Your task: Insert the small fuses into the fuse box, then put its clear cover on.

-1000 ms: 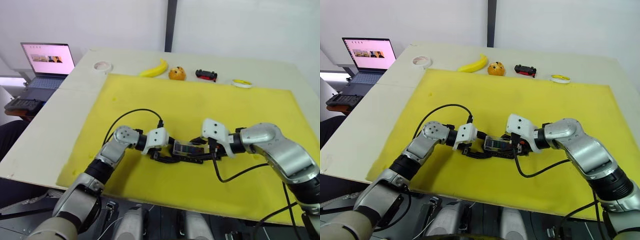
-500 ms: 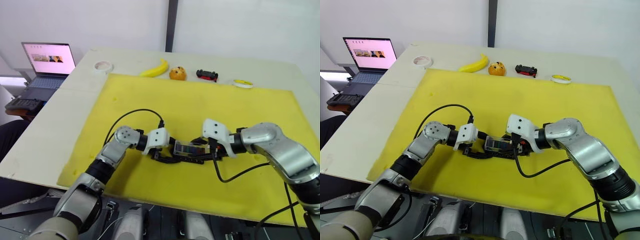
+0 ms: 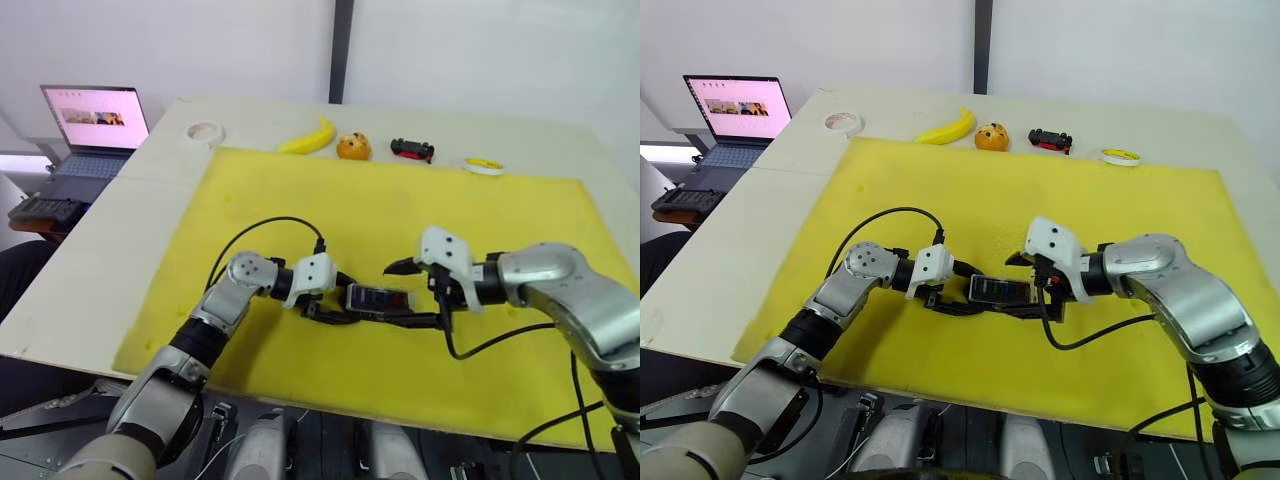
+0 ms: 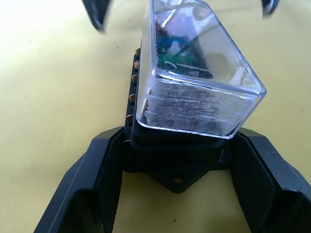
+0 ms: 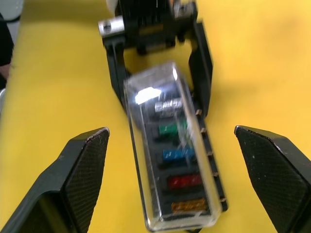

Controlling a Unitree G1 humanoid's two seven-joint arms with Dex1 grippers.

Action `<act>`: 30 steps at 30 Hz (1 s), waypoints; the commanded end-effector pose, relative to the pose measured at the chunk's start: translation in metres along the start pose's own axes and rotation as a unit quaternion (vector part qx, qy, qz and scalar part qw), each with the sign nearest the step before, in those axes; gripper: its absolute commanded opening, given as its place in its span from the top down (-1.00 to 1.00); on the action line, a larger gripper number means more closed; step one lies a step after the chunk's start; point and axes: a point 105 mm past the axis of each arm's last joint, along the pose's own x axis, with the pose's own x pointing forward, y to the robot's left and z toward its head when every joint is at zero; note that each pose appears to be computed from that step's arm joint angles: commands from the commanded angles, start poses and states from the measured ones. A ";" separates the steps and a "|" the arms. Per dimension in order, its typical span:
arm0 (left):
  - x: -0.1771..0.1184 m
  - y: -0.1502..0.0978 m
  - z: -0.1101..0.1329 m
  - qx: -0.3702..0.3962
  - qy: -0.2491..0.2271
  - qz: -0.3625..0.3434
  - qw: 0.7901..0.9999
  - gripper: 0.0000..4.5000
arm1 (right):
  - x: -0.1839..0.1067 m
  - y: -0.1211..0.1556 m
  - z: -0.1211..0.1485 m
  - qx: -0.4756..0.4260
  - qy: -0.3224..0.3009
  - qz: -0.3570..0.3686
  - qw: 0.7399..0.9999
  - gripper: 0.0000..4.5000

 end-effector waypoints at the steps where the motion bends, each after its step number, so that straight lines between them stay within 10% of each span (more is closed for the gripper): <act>1: -0.002 0.003 0.003 0.005 -0.001 0.008 1.000 -0.15 | -0.003 -0.002 0.010 -0.033 -0.023 -0.024 0.999 -0.99; 23: -0.003 0.001 0.002 0.004 0.002 0.007 1.000 -0.15 | 0.007 0.006 -0.004 -0.143 -0.048 -0.062 0.987 -0.99; 30: -0.002 0.001 0.002 0.003 0.002 0.006 1.000 -0.15 | 0.009 0.007 -0.009 -0.146 -0.041 -0.065 0.986 0.34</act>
